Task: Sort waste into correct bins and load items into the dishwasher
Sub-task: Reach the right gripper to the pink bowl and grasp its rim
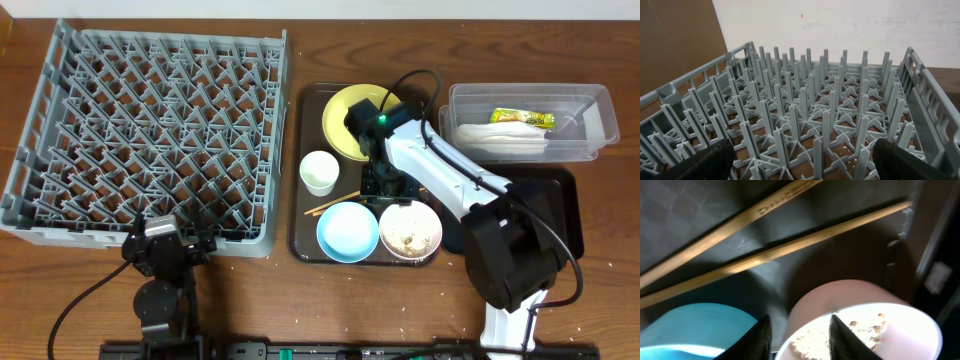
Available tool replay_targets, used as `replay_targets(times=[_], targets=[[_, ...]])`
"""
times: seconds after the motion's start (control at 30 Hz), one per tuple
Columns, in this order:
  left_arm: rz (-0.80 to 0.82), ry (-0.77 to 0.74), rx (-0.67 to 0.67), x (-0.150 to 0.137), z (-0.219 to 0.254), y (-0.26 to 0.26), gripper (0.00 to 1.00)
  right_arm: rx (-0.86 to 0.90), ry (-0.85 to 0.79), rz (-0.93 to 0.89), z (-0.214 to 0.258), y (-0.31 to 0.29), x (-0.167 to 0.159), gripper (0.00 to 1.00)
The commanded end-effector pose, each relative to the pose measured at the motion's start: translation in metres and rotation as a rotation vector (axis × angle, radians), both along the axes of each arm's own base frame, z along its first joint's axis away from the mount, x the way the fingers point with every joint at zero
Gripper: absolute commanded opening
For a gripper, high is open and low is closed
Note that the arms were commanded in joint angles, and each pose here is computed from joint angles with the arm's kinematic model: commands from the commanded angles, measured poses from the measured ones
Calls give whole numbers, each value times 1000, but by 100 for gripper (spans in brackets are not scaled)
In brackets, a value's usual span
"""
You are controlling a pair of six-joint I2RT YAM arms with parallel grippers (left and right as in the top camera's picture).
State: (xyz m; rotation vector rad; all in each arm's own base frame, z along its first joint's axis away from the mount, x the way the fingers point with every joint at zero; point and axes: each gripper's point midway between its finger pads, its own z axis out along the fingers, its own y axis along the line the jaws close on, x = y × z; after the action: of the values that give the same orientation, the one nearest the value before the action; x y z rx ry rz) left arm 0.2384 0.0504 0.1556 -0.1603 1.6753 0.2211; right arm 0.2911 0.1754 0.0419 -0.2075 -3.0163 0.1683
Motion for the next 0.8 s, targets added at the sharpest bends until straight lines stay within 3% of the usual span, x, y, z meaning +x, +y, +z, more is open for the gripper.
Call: replay_targets(times=[0.0,0.3,0.63,0.77], targets=[[6,45,3,0,-18,2,90,22,35,-21,-8,2,-11,32],[6,45,3,0,-18,2,89,2,57,-46,-15,-3,-20,2],[6,45,3,0,-18,2,89,6,69,-58,-19,-3,-24,1],[6,45,3,0,-18,2,89,37,81,37,-19,0,-24,1]])
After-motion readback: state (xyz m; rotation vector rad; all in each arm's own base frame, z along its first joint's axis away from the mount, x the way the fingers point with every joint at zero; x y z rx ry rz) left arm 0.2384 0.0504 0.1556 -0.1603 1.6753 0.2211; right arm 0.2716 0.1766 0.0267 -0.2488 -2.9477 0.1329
